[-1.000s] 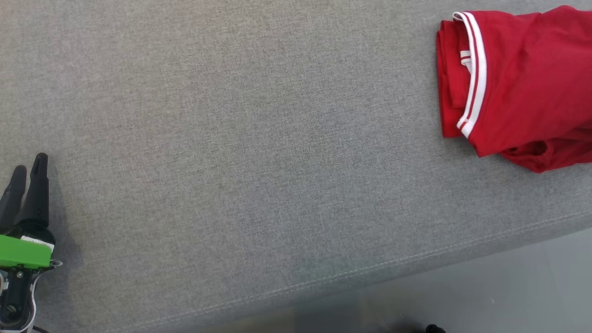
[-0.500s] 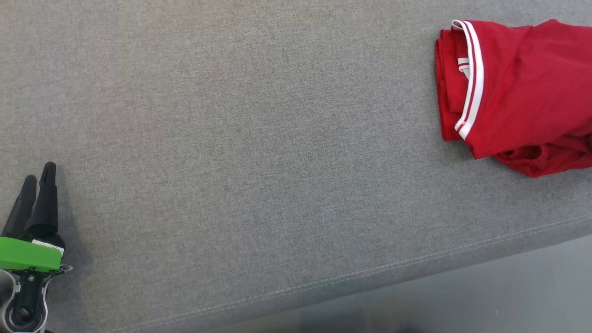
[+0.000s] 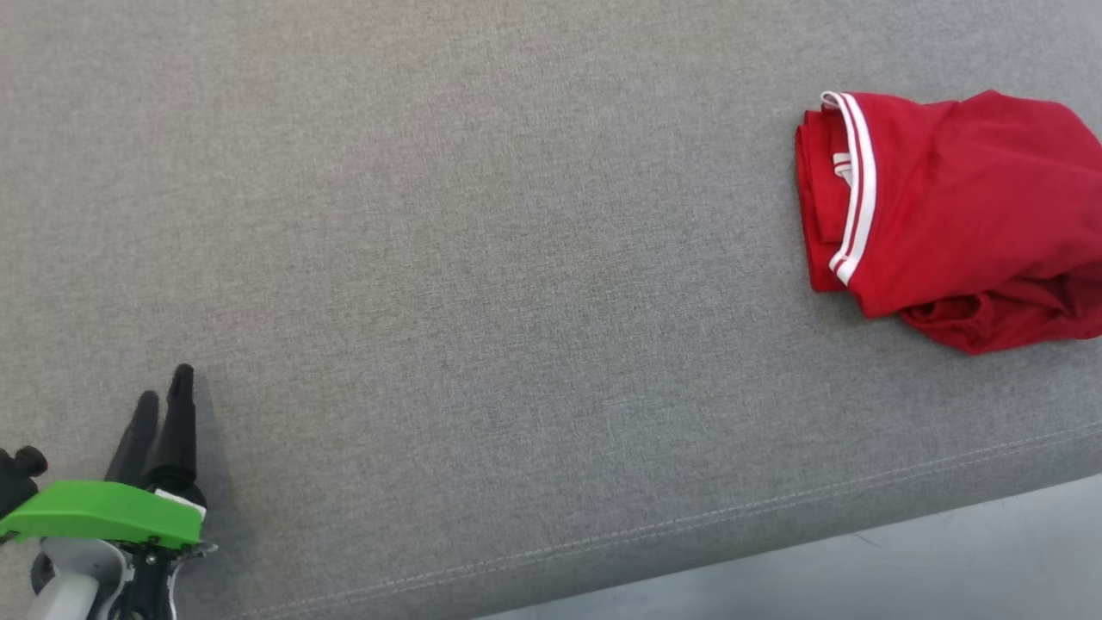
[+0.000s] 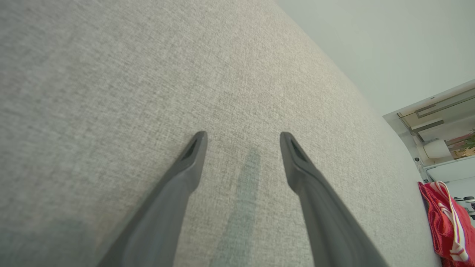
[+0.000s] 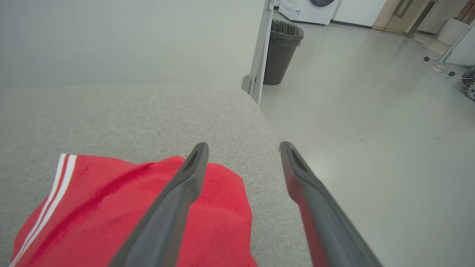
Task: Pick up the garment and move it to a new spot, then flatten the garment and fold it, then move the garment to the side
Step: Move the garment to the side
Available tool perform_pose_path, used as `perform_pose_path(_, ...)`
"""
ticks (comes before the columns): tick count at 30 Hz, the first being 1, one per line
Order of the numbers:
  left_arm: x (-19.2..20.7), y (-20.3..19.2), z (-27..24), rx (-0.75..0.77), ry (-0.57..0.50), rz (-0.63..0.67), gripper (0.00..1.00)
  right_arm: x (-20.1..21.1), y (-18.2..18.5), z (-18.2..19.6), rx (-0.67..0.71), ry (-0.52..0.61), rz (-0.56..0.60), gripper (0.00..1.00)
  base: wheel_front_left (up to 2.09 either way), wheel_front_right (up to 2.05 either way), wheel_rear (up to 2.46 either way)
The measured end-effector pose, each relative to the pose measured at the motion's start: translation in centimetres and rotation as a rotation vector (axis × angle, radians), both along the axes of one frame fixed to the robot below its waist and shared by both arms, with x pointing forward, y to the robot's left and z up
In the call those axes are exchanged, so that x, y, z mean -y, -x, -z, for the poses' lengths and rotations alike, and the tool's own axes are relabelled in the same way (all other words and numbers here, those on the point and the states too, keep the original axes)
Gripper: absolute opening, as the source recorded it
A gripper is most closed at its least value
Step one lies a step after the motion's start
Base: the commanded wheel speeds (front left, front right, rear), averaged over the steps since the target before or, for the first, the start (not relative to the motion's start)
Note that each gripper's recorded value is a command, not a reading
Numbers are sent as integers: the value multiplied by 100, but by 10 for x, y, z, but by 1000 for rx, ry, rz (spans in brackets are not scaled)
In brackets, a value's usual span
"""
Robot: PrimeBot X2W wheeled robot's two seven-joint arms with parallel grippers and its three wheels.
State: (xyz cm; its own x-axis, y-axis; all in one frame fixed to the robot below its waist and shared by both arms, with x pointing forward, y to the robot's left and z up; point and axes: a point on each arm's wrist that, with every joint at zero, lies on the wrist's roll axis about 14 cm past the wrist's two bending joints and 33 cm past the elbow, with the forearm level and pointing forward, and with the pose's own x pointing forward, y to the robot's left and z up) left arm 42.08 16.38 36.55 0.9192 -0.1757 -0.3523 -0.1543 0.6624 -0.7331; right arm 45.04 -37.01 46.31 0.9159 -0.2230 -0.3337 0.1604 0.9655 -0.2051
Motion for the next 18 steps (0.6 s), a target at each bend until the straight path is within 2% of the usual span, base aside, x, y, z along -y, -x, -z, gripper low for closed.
perform_pose_path(4, 13, 11, -11, 23, 8, 24, 100, -25, -6, -32, 137, -13, -70, 100, 0, 0, 0)
perform_pose_path(7, 17, 20, -20, 46, -8, 40, 100, -45, -1, -42, 197, -39, -114, 100, 0, 0, 0)
perform_pose_path(13, 13, 30, -42, 106, -28, 35, 100, -85, 26, -32, 218, -84, -187, 100, 0, 0, 0)
perform_pose_path(18, 14, 47, -56, 158, -98, 72, 100, -105, 52, -22, 219, -114, -207, 100, 0, 0, 0)
